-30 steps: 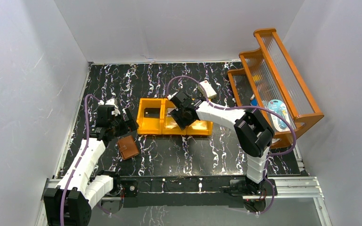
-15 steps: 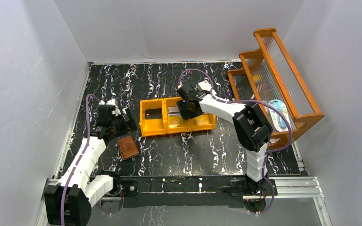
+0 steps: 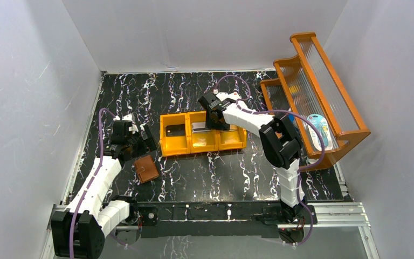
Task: Take the credit cards out of the card holder
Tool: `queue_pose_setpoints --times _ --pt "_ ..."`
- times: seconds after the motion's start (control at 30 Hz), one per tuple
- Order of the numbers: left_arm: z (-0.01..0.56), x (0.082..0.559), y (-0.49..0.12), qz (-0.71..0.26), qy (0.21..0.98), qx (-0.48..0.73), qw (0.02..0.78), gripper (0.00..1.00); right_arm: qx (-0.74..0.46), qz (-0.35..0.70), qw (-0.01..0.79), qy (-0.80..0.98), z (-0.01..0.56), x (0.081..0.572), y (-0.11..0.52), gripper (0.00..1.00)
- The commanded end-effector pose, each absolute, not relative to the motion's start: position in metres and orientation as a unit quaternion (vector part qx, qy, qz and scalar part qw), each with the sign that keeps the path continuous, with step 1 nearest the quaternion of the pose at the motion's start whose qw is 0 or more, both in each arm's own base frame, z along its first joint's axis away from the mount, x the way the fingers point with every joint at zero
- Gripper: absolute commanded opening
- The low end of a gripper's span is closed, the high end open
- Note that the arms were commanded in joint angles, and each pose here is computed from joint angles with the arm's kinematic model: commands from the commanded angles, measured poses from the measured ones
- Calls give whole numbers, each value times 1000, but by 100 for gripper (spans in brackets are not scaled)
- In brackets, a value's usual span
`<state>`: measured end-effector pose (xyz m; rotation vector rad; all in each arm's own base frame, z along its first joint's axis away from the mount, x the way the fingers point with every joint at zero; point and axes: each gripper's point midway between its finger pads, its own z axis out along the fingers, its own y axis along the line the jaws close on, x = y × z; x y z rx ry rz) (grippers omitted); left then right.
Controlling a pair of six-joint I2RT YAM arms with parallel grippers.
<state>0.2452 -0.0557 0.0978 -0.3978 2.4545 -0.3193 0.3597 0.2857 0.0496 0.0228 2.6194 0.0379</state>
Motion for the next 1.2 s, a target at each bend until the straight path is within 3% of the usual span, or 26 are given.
queue_pose_setpoints --times 0.0,0.67,0.97,1.17 --pt "111 251 -53 -119 925 -154 326 98 97 8 298 949 72 384 283 63" --pt "110 251 -54 -122 926 -153 322 98 171 7 298 939 74 427 279 68" --pt "108 251 -54 -119 928 -155 319 98 222 -2 298 929 81 423 268 63" --pt "101 248 -46 -98 932 -166 308 98 205 36 297 932 96 416 274 65"
